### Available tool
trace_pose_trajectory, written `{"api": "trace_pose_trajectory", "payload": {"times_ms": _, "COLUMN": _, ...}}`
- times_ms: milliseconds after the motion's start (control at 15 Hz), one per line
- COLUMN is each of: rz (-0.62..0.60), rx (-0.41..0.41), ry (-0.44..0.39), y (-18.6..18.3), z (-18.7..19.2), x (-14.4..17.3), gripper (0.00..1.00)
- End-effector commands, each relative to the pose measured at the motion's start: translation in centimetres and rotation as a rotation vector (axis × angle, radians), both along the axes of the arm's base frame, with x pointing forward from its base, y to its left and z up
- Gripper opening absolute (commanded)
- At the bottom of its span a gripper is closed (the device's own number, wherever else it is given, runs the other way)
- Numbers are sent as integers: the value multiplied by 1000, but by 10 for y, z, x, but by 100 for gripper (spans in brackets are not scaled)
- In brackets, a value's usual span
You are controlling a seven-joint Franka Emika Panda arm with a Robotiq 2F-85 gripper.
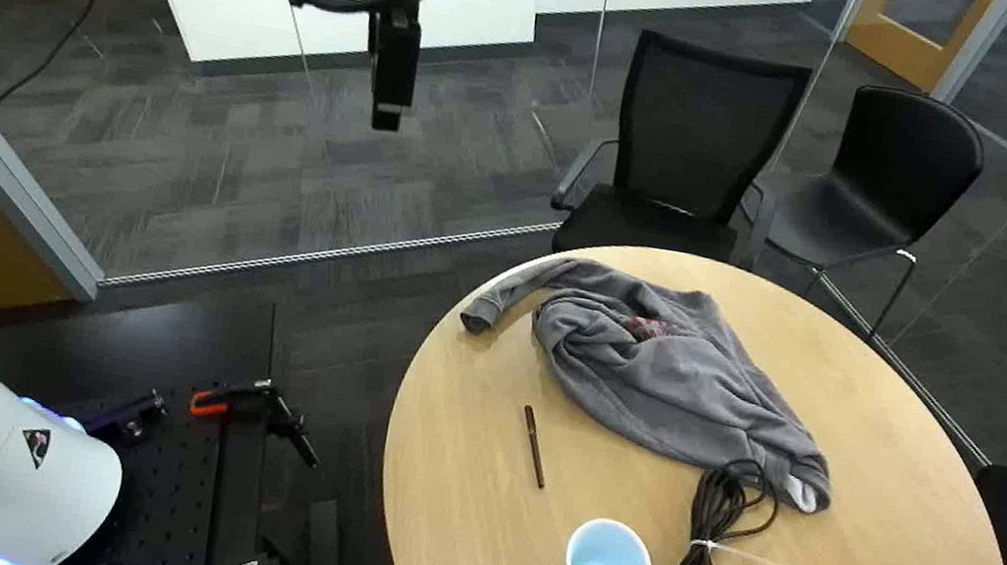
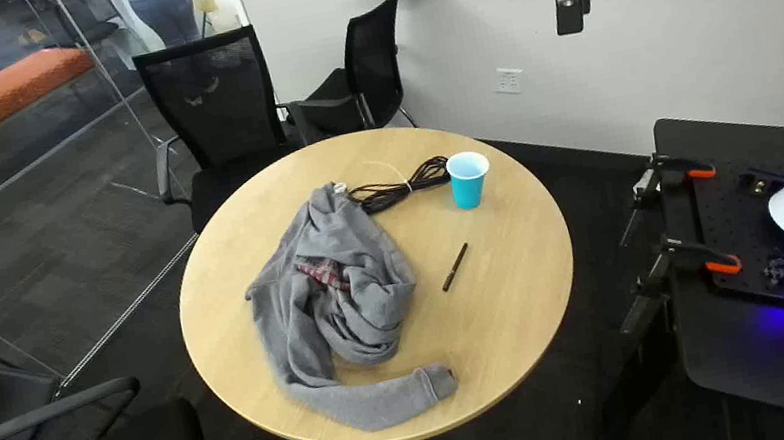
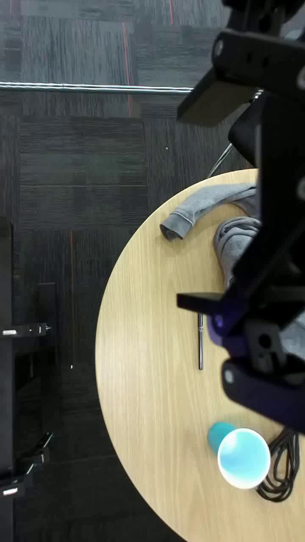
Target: Move the cup
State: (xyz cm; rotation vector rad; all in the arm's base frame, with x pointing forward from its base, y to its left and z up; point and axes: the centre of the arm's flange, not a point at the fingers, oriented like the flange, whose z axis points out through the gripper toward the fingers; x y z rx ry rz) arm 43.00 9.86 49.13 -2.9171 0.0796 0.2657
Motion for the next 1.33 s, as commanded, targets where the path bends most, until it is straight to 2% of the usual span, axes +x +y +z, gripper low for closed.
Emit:
{"api": "trace_pose_trajectory", "payload": {"times_ms": 0, "rz": 0, "rx": 0, "ry": 0, "y": 0, "z": 0, "x": 0, "gripper": 100}}
{"api": "trace_pose_trajectory", "payload": {"times_ms": 400, "rz": -14, "rx": -8, "ry": -12, "y": 0, "z": -1, "x": 2, "gripper": 100}}
{"api": "trace_pose_trajectory", "payload": {"times_ms": 733, "rz": -86, "rx": -99, "ry": -84, "y": -4, "z": -12, "x": 22, "gripper": 100}}
{"api": "trace_pose_trajectory", "payload": {"times_ms": 1267, "rz": -236, "rx": -172, "ry": -174, "y": -41, "z": -68, "x": 64, "gripper": 100}}
